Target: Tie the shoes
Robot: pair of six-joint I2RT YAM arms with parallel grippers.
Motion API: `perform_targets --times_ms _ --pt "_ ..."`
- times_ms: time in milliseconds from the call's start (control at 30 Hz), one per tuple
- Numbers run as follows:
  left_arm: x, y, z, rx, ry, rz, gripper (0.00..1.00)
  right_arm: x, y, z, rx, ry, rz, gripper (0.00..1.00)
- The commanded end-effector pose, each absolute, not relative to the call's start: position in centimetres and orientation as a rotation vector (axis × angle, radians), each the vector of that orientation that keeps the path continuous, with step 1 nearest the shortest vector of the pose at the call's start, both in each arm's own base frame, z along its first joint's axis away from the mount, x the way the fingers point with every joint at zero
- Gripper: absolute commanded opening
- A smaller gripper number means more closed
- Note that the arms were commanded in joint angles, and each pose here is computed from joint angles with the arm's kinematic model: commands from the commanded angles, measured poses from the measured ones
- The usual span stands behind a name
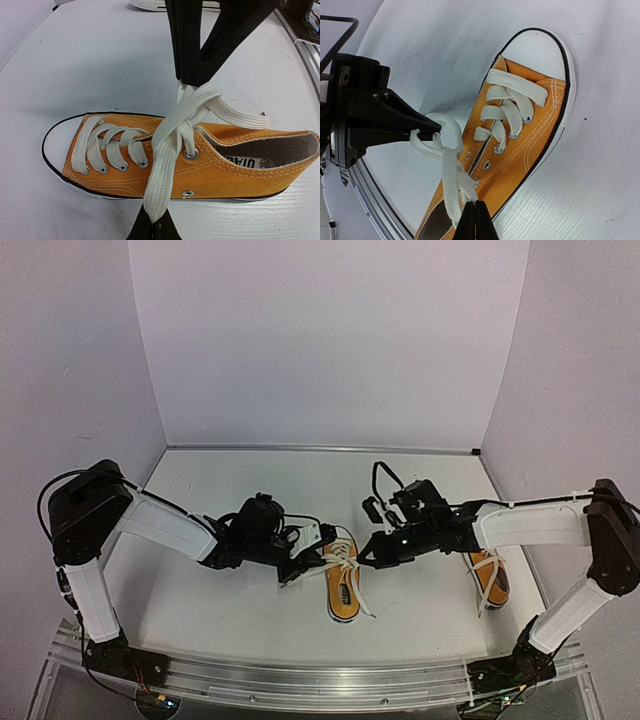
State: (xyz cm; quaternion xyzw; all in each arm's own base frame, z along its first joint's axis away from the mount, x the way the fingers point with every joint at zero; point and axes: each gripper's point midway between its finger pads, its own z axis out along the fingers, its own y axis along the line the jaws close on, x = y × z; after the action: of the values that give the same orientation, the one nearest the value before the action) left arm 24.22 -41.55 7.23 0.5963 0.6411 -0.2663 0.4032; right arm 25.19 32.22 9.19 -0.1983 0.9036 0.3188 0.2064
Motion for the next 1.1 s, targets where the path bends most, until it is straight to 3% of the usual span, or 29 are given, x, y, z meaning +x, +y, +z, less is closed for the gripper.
perform_targets --times_ms 0,1067 --pt "24.5 -41.3 8.8 1.486 1.596 -0.660 0.00 25.8 31.2 10.4 -0.504 2.475 0.856 0.00" --pt "25.8 -37.6 6.3 1.418 1.761 -0.492 0.00 25.6 25.1 6.6 -0.358 2.593 0.651 0.00"
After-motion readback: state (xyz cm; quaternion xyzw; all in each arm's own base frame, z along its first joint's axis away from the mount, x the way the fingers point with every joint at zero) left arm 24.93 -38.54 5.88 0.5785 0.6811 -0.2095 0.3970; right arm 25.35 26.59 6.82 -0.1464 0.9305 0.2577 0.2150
